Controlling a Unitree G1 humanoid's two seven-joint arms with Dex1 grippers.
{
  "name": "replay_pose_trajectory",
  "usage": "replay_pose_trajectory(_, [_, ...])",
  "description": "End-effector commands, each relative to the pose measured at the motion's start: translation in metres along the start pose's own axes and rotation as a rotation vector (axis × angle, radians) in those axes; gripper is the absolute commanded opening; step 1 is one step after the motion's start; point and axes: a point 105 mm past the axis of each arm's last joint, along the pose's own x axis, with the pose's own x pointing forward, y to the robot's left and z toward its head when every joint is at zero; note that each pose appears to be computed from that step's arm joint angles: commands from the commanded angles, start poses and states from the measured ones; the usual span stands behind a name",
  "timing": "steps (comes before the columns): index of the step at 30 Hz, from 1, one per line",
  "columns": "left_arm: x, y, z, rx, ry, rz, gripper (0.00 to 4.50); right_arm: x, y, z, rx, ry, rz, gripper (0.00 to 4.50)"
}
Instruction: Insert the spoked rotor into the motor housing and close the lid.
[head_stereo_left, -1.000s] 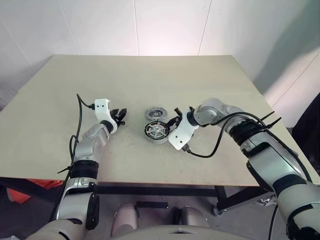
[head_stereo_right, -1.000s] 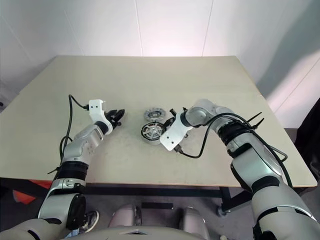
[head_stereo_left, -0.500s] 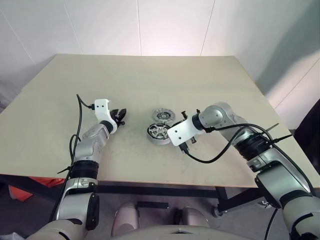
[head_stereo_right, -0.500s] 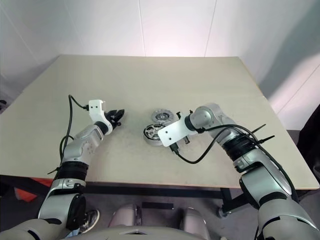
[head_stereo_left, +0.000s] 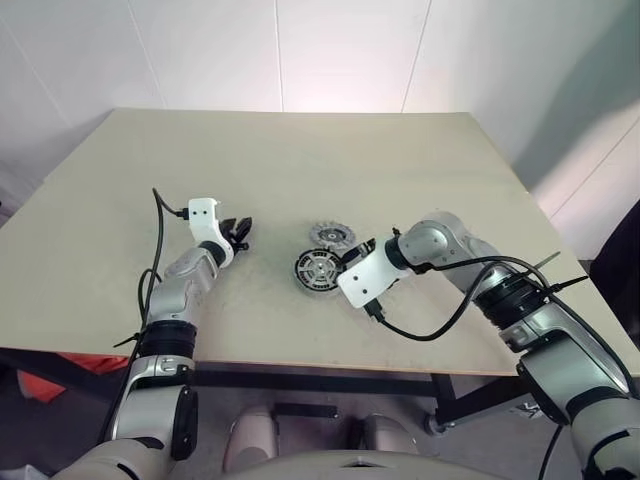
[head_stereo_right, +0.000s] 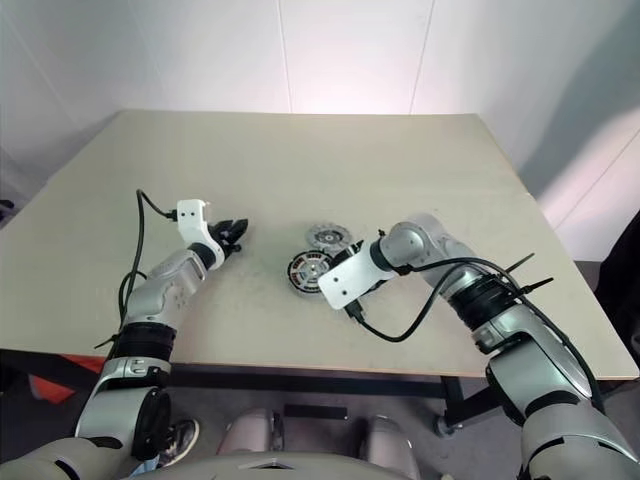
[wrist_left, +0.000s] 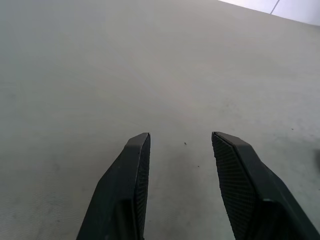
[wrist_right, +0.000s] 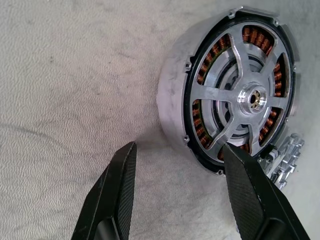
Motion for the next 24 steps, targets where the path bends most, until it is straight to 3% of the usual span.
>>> replay_pose_trajectory(1, [-0.001,0.001,0.016,0.020,-0.054,-0.002,2.09,-0.004,-0.001,0.004,-0.074,-0.009,0.047,2.84])
replay_pose_trajectory(3, [-0.001,0.002,0.016,0.017,-0.056,0.003,2.09,-0.003,-0.002,0.004,-0.093,-0.014,0.061,2.40])
replay_pose_trajectory(8, [-0.004,0.004,0.014,0.013,-0.056,0.015,2.09,-0.002,-0.007,0.005,-0.106,-0.023,0.061,0.72])
replay_pose_trajectory(12, [-0.004,0.005,0.014,0.011,-0.057,0.019,2.09,-0.001,-0.008,0.002,-0.088,-0.015,0.057,0.72])
replay_pose_trajectory(16, [-0.004,0.005,0.014,0.010,-0.056,0.019,2.09,0.000,-0.013,-0.001,-0.007,-0.003,0.020,0.05])
replay_pose_trajectory(24, [-0.004,0.003,0.011,0.008,-0.050,0.014,2.09,-0.002,-0.037,0.015,0.325,-0.082,-0.079,0.00])
